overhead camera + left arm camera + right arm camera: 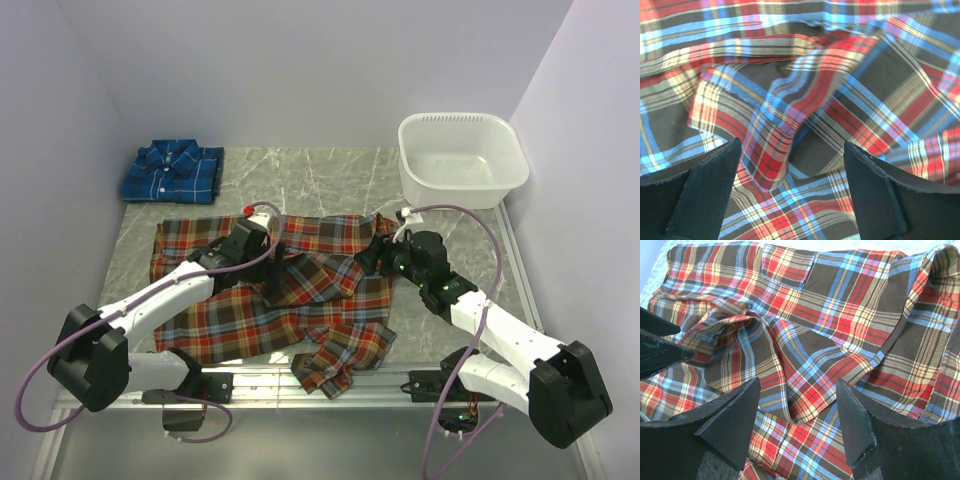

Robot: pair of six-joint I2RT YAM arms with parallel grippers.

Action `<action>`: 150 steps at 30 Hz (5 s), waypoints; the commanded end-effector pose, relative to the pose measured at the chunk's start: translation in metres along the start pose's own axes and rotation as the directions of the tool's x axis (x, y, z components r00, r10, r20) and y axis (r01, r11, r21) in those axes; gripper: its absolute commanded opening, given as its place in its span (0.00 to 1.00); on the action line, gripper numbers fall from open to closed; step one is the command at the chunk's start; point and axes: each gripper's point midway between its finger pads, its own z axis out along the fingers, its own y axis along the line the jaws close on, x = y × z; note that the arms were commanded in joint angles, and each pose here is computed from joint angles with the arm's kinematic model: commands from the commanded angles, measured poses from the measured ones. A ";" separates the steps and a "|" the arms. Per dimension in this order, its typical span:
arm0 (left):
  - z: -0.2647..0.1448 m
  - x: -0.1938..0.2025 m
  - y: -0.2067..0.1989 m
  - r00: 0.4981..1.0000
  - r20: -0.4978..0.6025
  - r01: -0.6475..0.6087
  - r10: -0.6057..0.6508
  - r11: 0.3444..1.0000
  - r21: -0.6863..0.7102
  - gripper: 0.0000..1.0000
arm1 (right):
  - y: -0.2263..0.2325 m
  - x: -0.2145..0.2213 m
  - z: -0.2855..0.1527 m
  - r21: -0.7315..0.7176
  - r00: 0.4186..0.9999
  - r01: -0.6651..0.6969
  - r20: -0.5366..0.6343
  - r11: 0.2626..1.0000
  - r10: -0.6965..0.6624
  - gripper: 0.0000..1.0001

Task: Fold and stack the long sleeve shirts
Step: Fold the shirt

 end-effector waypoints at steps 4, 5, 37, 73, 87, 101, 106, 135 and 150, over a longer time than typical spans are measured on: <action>0.008 0.002 0.014 0.989 0.028 0.145 -0.142 0.980 -0.138 0.81 | 0.002 -0.016 -0.003 -0.012 0.998 0.001 0.069 1.000 -0.001 0.69; 0.009 0.003 0.013 0.989 0.024 0.150 -0.148 0.979 -0.136 0.79 | 0.001 -0.016 -0.003 -0.010 0.998 -0.001 0.070 1.000 0.002 0.69; -0.016 -0.112 0.054 0.972 -0.061 0.207 -0.229 0.947 -0.246 0.01 | 0.002 -0.016 0.028 -0.013 0.996 -0.019 -0.091 1.000 0.017 0.65; 0.003 -0.121 0.157 0.894 -0.194 0.234 -0.404 0.790 -0.567 0.10 | 0.008 -0.003 0.055 -0.099 0.976 0.073 -0.197 0.992 -0.091 0.66; 0.019 -0.121 0.190 0.878 -0.202 0.225 -0.434 0.747 -0.626 0.22 | 0.003 -0.003 0.058 -0.072 0.979 0.068 -0.186 0.995 -0.080 0.66; 0.008 -0.165 0.239 0.848 0.086 0.477 -0.523 0.684 -0.551 0.91 | 0.009 -0.005 0.052 -0.082 0.980 0.076 -0.179 0.994 -0.090 0.66; 0.004 -0.162 0.234 0.748 0.170 0.661 -0.641 0.699 -0.271 0.85 | 0.014 -0.003 0.049 -0.108 0.981 0.069 -0.173 0.992 -0.088 0.66; 0.020 -0.051 0.263 0.556 0.288 0.831 -0.780 0.507 -0.230 0.77 | 0.015 0.038 0.083 0.027 0.922 -0.312 -0.232 0.950 0.309 0.61; 0.039 -0.009 0.307 0.481 0.274 0.859 -0.833 0.387 -0.334 0.76 | -0.098 0.118 0.028 0.496 0.760 -0.486 -0.167 0.720 0.628 0.62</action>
